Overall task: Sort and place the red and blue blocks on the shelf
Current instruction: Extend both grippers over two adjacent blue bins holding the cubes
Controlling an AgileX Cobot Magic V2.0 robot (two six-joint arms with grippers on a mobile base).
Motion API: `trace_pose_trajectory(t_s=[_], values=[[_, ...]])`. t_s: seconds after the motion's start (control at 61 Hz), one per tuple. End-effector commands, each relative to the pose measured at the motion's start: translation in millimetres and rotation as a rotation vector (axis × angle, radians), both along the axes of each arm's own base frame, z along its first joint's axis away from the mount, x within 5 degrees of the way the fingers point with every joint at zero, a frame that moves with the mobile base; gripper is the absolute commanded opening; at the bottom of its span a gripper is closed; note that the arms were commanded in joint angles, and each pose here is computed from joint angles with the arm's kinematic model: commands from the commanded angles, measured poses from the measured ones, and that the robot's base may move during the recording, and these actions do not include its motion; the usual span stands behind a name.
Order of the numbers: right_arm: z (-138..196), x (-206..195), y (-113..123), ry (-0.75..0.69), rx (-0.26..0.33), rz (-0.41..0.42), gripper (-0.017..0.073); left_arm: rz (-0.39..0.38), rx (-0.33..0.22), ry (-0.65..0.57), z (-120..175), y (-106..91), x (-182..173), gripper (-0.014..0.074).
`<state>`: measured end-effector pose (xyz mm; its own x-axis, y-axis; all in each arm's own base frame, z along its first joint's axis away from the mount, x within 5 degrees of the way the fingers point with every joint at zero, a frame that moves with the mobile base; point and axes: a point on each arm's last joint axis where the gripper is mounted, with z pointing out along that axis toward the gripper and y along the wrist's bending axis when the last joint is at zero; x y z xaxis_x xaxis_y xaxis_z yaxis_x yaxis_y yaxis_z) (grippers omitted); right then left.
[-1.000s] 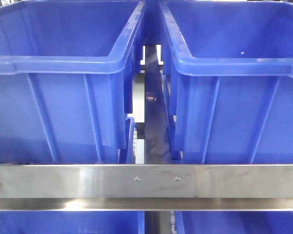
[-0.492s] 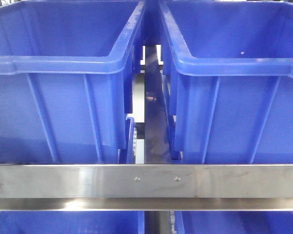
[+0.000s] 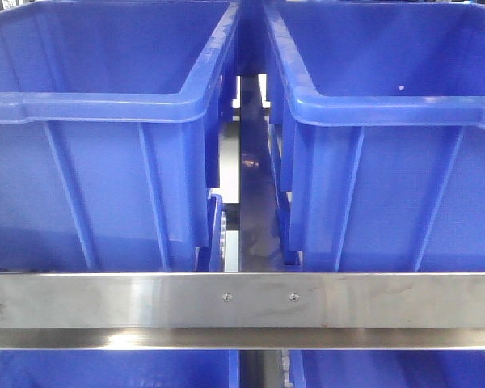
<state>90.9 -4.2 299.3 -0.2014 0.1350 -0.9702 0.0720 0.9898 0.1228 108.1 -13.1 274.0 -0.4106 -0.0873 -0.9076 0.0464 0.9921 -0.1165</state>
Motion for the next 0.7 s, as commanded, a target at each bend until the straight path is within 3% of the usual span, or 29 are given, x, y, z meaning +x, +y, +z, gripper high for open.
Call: trace_pose_trajectory(t_s=[0.0,0.23,0.443,0.689], values=[[19.5,0.8,-0.2,-0.133,-0.021,0.001,0.0049,-0.018,-0.021,-0.119,17.4,-2.2,3.5,0.0123],[19.5,0.8,-0.2,-0.133,-0.021,0.001,0.0049,-0.018,-0.03,-0.12,17.5,-2.4,3.5,0.0123],[19.4,1.0,-0.2,-0.132,-0.021,0.001,0.0049,-0.016,-0.093,-0.119,18.6,-4.2,3.4,0.0123],[19.4,1.2,-0.2,-0.132,-0.021,0.001,0.0049,-0.021,-0.117,-0.2,42.9,-4.6,3.2,0.0123]])
